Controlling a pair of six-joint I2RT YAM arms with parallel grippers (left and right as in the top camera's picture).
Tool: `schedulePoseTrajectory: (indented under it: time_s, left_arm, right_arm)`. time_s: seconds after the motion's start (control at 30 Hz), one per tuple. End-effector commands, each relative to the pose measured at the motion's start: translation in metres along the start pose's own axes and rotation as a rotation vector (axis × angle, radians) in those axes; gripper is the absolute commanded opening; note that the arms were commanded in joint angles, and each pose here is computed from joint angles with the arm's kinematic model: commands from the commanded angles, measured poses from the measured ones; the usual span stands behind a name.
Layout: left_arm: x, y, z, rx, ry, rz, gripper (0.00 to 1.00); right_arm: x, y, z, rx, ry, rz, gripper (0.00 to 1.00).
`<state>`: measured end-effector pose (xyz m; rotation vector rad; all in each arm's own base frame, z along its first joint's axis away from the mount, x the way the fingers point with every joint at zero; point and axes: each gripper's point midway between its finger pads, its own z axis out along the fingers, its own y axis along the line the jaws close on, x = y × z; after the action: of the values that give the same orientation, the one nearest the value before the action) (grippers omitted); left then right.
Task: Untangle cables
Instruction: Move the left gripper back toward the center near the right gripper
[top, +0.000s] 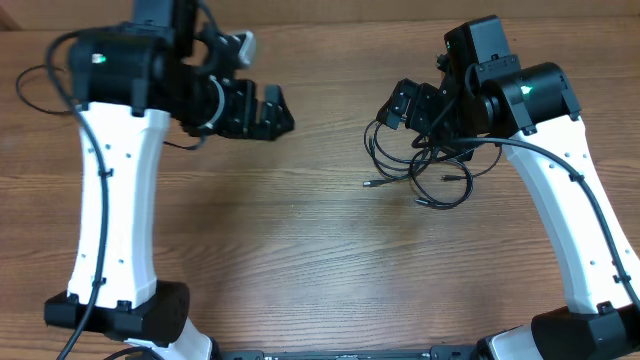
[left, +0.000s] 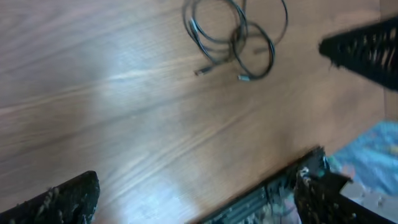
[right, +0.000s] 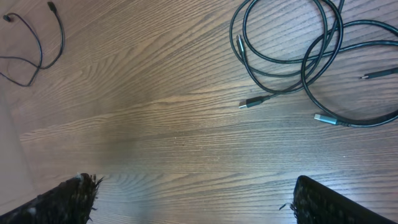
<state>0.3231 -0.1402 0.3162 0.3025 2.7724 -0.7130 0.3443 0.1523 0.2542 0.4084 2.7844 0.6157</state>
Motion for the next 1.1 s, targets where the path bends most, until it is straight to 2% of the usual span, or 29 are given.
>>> schedulePoseTrajectory:
  time_s: [0.0, 0.27, 1.07]
  left_arm:
    - [0.009, -0.0156, 0.0116, 0.009, 0.045, 0.04, 1.0]
    - [0.0089, -0.0119, 0.0185, -0.102, 0.043, 0.084, 0.99]
    - [0.0017, -0.0129, 0.0211, -0.096, 0.022, 0.093, 1.0]
  right_arm:
    - [-0.0019, -0.0007, -0.0047, 0.002, -0.022, -0.004, 1.0]
    - [-0.0019, -0.0007, -0.0047, 0.002, -0.022, -0.004, 1.0]
    - [-0.0019, -0.0007, -0.0047, 0.002, -0.022, -0.004, 1.0]
